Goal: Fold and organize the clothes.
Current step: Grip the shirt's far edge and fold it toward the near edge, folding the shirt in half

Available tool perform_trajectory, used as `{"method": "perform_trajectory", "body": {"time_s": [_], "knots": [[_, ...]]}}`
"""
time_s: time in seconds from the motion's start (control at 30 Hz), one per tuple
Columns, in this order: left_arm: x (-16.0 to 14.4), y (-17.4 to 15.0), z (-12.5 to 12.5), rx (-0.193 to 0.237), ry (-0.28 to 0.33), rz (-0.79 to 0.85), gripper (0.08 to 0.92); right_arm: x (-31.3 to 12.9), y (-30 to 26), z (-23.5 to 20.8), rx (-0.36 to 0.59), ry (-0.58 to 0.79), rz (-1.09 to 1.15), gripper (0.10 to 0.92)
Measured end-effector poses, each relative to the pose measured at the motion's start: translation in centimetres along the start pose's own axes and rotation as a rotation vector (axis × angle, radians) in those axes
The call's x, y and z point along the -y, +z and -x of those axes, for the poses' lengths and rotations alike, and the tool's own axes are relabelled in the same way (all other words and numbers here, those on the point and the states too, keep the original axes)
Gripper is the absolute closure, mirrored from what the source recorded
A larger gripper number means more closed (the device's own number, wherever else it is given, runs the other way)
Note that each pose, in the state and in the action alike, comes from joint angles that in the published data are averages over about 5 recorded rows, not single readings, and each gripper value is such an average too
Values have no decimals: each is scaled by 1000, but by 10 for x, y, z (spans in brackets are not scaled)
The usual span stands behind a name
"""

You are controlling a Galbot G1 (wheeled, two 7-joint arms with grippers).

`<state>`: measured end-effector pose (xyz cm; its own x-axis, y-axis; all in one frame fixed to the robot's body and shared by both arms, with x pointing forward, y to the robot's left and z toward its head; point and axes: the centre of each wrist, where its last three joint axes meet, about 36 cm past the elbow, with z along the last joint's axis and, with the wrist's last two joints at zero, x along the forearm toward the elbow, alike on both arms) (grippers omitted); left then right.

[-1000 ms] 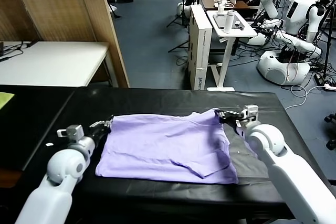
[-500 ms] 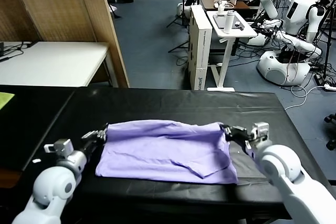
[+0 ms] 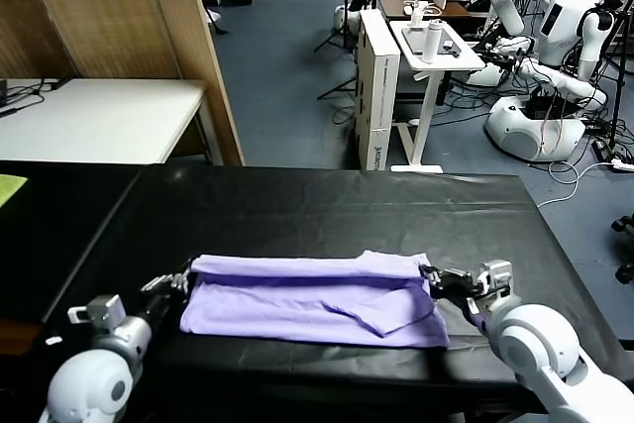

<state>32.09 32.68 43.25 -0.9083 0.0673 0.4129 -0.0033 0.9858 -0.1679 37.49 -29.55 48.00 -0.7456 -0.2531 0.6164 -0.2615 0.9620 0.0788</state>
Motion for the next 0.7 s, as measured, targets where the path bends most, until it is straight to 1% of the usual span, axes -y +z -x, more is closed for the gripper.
{"method": "perform_trajectory", "body": {"time_s": [0.3,0.4,0.43,0.5,0.7], "knots": [[1,16,-15,-33,-28,-10,791,-5,10,-4,-32,-5,-2,883],[3,19,-17,-43,-37,-10,761,-6,11,-6,-30,-13,-1,861],[4,20,-18,-44,-42,-8,729,-7,10,-7,-28,-15,-1,831],[5,21,-21,-46,-52,-4,632,-7,10,-10,-24,-19,0,733],[6,19,-29,-33,-89,-3,254,-6,1,-19,11,-29,16,391]]}}
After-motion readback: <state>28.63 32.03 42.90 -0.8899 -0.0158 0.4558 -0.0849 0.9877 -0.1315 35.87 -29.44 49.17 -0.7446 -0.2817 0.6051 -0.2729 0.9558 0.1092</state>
